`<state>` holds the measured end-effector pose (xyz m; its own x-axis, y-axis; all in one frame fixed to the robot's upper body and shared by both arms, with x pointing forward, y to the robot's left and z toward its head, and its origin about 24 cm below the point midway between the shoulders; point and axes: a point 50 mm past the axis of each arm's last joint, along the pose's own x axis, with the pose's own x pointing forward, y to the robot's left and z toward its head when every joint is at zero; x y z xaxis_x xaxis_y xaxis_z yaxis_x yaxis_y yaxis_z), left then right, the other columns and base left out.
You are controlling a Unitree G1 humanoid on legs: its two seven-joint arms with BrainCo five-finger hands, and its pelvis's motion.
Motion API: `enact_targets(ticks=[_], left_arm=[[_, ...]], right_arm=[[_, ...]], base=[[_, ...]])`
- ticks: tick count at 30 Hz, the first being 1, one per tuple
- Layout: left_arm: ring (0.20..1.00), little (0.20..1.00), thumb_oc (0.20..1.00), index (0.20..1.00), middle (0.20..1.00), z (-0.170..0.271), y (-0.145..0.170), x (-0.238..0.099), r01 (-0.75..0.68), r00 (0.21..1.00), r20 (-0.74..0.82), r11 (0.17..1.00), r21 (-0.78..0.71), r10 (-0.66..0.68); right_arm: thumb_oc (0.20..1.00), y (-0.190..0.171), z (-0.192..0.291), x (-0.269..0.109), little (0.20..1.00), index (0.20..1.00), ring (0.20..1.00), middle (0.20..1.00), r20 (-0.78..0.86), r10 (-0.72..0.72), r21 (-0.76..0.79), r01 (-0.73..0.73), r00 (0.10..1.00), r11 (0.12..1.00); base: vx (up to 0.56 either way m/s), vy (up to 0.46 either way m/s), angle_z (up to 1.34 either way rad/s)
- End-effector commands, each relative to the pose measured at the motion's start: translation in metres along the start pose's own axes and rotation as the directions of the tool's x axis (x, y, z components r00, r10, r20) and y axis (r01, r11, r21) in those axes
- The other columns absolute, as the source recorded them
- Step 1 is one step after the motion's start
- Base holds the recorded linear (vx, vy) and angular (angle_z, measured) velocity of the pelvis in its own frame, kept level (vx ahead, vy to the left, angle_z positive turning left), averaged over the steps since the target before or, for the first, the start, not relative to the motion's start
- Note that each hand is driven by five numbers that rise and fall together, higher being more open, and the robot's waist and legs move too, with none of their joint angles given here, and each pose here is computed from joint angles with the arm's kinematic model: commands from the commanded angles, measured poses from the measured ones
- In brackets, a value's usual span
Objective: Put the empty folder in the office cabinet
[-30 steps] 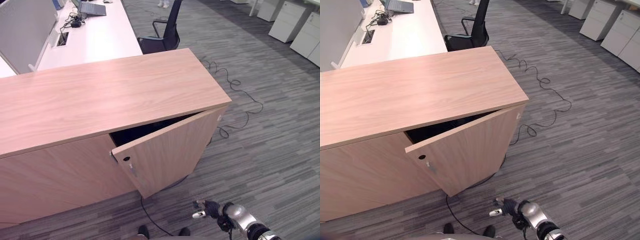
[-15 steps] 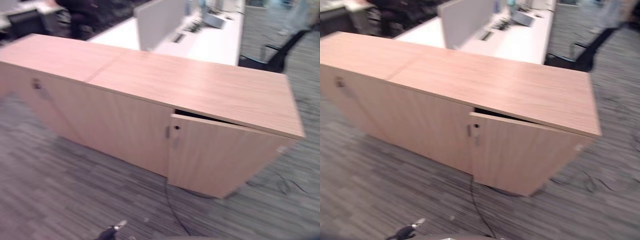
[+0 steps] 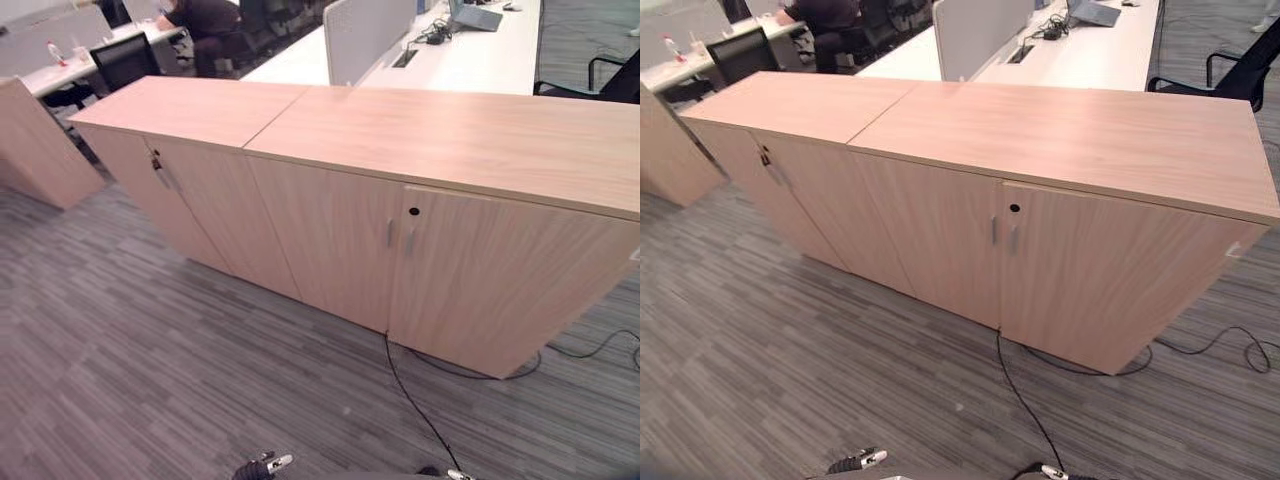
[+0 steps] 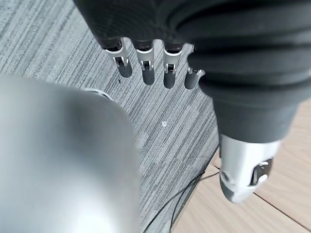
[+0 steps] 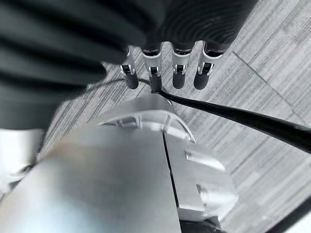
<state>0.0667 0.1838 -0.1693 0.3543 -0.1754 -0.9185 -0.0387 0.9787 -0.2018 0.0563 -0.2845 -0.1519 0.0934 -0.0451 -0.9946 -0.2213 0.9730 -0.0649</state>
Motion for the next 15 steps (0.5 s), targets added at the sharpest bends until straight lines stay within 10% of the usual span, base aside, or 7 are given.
enact_targets(ticks=[1,15], left_arm=[[1.000,1.000,1.000,1.000,1.000,-0.005,0.004,-0.001,-0.002,1.000,-0.026,1.000,0.026,0.002],[1.000,1.000,1.000,1.000,1.000,-0.015,0.015,-0.006,-0.069,0.996,-0.057,0.998,-0.004,0.068]], right_arm=[[1.000,0.009,-0.011,0.002,1.000,1.000,1.000,1.000,-0.077,0.031,0.013,-0.030,0.997,0.999],[1.000,0.013,-0.009,0.003,1.000,1.000,1.000,1.000,-0.067,0.038,0.019,-0.037,0.997,0.999]], base=[[0.00,0.000,0.00],[0.03,-0.006,-0.04]])
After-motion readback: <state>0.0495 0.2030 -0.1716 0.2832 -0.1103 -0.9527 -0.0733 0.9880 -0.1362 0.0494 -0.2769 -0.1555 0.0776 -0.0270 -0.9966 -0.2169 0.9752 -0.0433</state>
